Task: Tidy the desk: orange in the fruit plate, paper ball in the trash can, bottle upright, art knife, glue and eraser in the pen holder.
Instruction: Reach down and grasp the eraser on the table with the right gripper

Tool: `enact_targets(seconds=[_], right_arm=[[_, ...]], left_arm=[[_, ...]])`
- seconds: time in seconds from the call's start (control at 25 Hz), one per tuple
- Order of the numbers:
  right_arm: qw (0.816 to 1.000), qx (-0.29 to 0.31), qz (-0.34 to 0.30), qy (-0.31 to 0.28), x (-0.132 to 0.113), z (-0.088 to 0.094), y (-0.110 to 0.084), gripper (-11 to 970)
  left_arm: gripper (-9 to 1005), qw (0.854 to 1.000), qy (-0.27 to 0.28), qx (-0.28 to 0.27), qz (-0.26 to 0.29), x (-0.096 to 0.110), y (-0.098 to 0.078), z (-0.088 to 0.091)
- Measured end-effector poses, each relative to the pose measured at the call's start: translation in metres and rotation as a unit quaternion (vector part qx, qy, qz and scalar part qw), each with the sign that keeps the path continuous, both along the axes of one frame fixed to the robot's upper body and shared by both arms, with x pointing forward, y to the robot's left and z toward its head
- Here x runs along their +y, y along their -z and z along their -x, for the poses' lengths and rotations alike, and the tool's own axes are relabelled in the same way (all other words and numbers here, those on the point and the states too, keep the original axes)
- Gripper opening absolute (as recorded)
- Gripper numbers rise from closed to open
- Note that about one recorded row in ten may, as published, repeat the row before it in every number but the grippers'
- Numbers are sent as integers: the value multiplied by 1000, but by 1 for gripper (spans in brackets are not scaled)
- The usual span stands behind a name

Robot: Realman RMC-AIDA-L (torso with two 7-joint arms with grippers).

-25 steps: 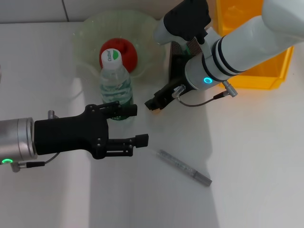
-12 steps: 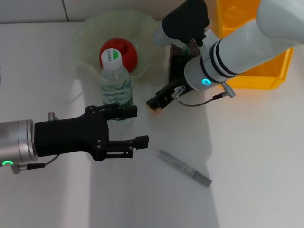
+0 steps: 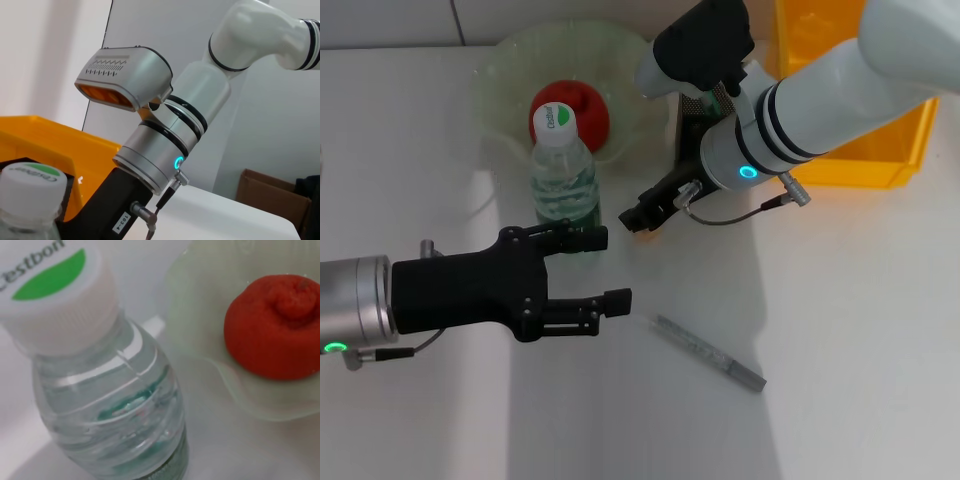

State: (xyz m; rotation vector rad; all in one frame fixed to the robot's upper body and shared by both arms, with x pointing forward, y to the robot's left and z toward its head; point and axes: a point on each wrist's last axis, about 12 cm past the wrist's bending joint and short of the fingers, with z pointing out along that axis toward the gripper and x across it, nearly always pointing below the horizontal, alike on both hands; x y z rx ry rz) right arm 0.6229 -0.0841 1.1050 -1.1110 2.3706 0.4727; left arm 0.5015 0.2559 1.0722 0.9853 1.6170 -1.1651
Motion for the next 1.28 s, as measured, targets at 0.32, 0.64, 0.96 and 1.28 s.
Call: enact_targets(seconds=[0.32,0.64,0.96,1.28], right_arm=[[1000,2,10,-2,2,2,2,370],[1000,-1,10,-2,3,3,2,373],[1000,0,9,-4,4,3,1,377],[1000,0,11,-4,3,3,1,389]], left_arm=[[846,1000,-1,1,0,1,1,1],[845,1000,-1,0,0,1,1,1],[845,1000,-2,1,0,1,1,2],[845,1000,-2,0,-1,1,1,2]])
